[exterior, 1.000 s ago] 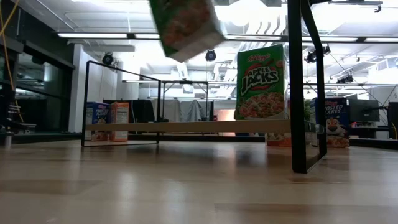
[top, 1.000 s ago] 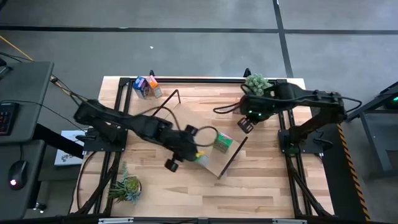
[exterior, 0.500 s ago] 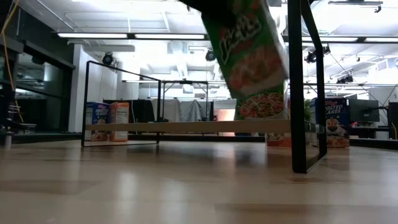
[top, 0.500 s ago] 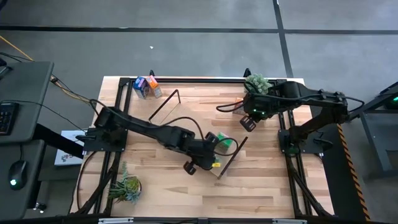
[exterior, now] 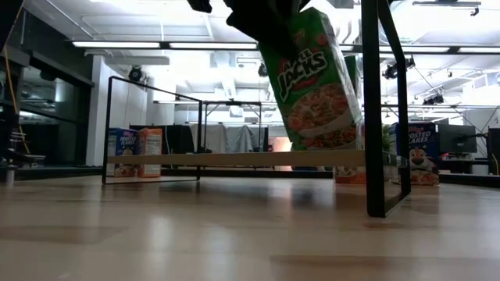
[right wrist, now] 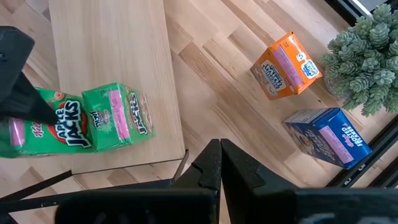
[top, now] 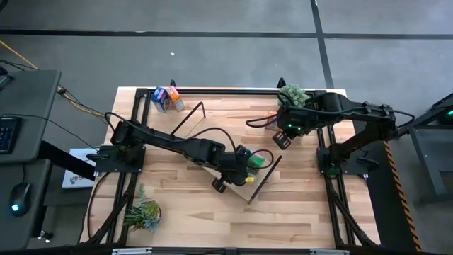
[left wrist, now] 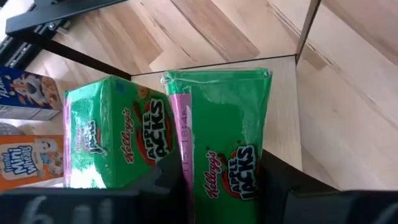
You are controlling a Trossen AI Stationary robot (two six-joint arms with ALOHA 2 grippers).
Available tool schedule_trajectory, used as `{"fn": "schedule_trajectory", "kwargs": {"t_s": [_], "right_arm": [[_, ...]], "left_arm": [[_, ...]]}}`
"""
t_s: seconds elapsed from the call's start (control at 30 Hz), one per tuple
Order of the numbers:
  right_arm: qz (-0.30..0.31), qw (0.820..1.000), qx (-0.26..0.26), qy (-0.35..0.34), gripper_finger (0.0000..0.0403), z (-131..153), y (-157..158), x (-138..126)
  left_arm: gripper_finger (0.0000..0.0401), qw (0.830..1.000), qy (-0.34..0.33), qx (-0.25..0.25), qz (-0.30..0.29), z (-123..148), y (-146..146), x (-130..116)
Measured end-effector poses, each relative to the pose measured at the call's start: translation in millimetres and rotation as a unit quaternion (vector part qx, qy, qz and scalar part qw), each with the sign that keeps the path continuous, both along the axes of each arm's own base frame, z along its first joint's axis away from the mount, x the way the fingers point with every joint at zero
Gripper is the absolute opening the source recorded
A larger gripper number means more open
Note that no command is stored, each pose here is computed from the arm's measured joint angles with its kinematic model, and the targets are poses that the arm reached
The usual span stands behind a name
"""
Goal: Stack cereal on shelf
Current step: Put the green cereal box on the shelf aligned with the green cereal box
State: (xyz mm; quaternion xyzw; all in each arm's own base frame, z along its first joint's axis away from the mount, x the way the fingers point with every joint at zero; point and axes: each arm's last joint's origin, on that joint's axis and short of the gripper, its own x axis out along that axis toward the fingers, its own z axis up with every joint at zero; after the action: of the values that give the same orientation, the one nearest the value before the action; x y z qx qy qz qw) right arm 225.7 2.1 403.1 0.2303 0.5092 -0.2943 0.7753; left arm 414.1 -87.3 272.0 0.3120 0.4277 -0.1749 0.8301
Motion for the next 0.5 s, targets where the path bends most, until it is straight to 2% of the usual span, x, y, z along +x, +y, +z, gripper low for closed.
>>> {"fn": "schedule_trajectory", "kwargs": {"t_s": [0.3, 0.5], "right_arm": [[-0.001, 1.000, -0.002, 0.000, 0.0000, 0.0, -0.1, 0.0], [-0.003, 1.000, -0.008, -0.006, 0.0000, 0.5, -0.5, 1.1]], "left_arm": [[0.0187, 1.000, 0.000, 0.001, -0.003, 0.0, 4.2, 1.0], [0.0208, 1.000, -0.016, -0.004, -0.004, 2.0, 3.9, 3.5]]}}
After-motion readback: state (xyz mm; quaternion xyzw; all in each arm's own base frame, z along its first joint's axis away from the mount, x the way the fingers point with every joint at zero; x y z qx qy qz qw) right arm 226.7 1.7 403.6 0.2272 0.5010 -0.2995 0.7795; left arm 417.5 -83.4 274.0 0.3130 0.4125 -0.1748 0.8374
